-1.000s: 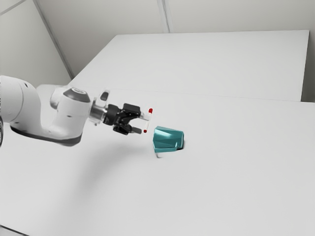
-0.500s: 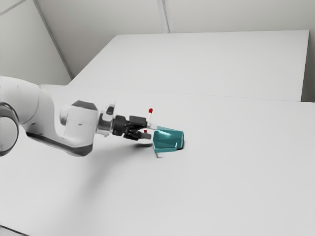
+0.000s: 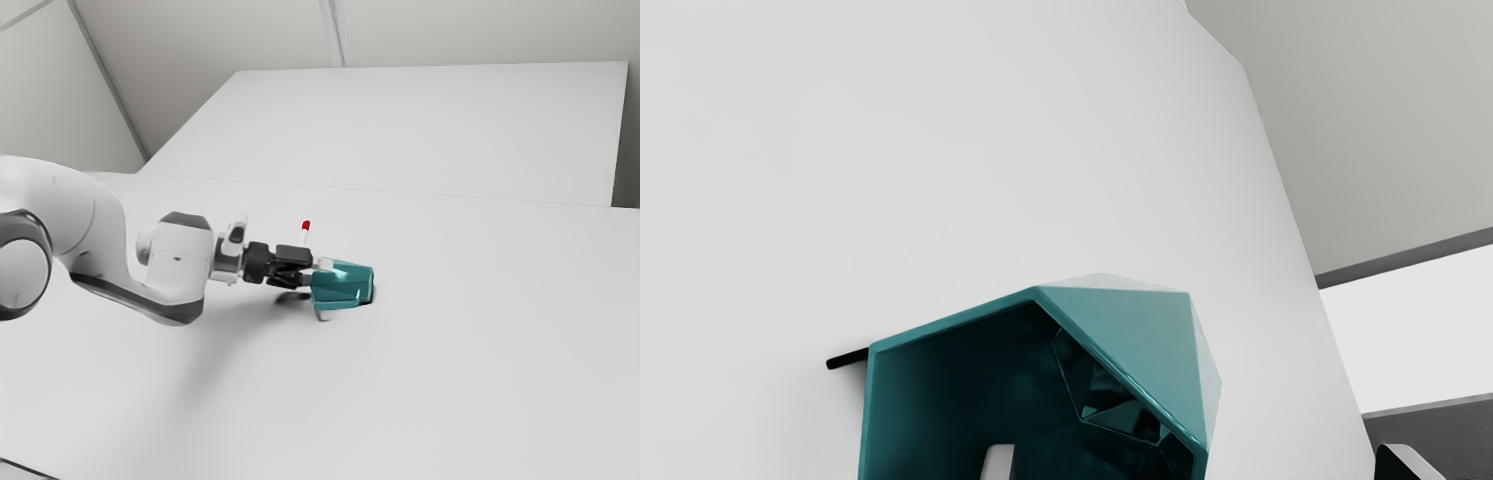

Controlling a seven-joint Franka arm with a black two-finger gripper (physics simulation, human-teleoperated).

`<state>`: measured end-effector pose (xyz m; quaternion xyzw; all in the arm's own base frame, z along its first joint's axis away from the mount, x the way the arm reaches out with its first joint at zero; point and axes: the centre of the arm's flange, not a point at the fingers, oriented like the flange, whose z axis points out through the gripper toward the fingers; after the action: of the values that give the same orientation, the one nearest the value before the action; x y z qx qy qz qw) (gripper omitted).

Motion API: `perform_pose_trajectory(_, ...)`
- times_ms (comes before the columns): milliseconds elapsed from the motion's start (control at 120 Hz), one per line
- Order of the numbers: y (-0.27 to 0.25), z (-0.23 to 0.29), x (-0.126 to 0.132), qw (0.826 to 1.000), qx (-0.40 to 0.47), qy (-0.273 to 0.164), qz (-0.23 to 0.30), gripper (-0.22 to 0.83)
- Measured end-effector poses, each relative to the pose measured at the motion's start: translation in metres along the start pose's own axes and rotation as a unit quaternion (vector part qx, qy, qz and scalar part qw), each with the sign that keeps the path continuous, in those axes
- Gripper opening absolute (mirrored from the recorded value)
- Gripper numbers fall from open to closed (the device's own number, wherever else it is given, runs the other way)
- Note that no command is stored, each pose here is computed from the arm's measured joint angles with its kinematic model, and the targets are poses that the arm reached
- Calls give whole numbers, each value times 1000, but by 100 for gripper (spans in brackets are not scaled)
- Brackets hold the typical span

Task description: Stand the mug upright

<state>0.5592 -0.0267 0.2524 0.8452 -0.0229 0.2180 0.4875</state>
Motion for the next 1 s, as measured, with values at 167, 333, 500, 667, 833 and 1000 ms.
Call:
perform_pose_trajectory(167,4,7,-1,1000,-3,-5,11,59)
perform_pose_trajectory(333,5,12,-2,1000,-5,-8,17,55)
perform_pose_trajectory(500,7,18,-4,1000,-8,-10,19,46)
perform_pose_trajectory(667,8,18,-2,1000,-8,-7,25,27)
perform_pose_trajectory(833,10,17,1,999,-8,-5,31,10)
perform_pose_trajectory(1000,12,16,2,999,-7,-5,37,-6)
